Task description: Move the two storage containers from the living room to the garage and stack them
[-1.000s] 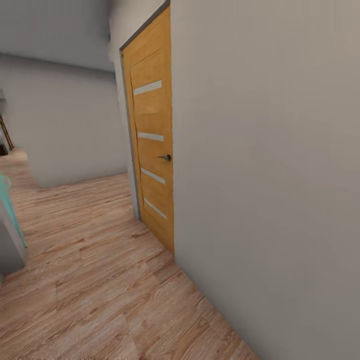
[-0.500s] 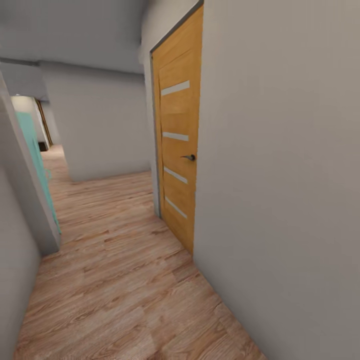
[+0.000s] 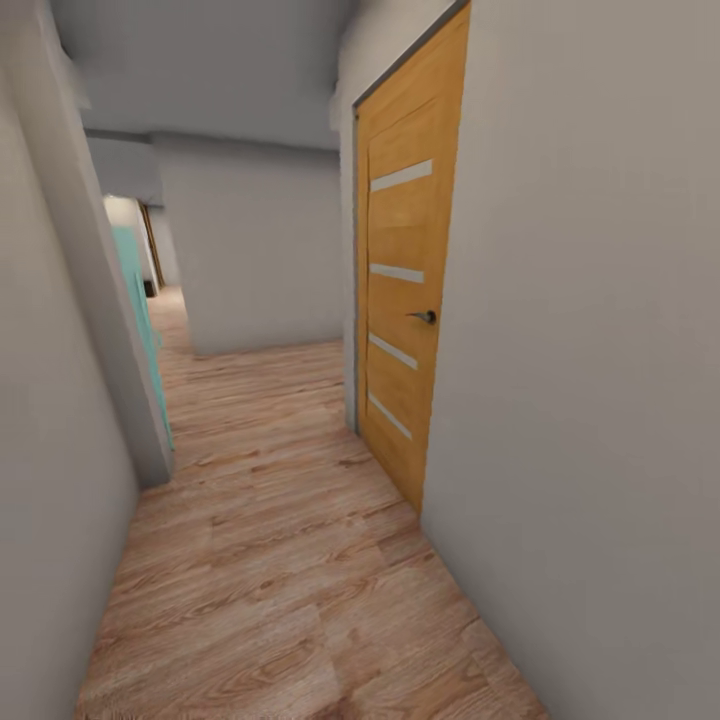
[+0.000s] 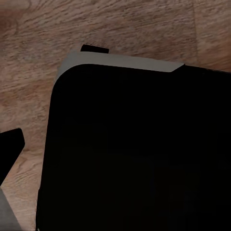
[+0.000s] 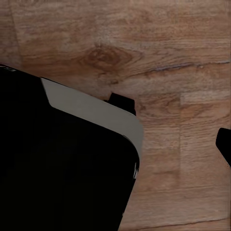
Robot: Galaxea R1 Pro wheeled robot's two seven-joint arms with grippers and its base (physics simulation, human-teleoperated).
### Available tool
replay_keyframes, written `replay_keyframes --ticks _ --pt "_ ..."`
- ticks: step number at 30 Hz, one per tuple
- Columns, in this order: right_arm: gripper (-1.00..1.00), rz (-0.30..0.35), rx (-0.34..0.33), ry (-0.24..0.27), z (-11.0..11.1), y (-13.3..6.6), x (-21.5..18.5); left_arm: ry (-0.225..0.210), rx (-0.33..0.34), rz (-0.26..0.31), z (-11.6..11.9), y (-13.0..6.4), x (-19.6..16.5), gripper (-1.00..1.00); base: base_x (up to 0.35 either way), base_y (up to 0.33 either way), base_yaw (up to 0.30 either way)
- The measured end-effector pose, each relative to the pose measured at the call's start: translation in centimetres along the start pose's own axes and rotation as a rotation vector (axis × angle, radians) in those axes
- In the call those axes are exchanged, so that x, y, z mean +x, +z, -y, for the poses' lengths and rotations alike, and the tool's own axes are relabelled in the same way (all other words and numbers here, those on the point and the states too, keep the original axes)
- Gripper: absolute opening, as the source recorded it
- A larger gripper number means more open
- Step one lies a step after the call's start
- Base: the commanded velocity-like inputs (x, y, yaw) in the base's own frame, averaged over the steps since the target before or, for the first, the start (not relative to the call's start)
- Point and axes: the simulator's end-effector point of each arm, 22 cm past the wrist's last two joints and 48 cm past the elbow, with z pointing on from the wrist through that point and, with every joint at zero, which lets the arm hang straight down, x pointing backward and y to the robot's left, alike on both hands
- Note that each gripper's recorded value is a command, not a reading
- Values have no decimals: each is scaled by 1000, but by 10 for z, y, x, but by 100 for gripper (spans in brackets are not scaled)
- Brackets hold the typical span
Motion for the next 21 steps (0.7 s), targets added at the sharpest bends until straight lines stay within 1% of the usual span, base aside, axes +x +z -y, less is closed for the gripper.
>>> replay_keyframes --ticks 6,10,14,21 --pt "100 -7 -5 3 -4 0 5 0 1 2 1 0 0 100 0 0 254" --pt "100 -17 -10 5 -7 -1 14 0 1 2 1 0 0 100 34 0 98" --pt "100 -20 -9 5 -7 -1 16 0 7 2 1 0 0 100 232 0 20" --pt "100 -22 -7 4 -6 -1 17 0 11 1 3 0 0 100 313 0 2"
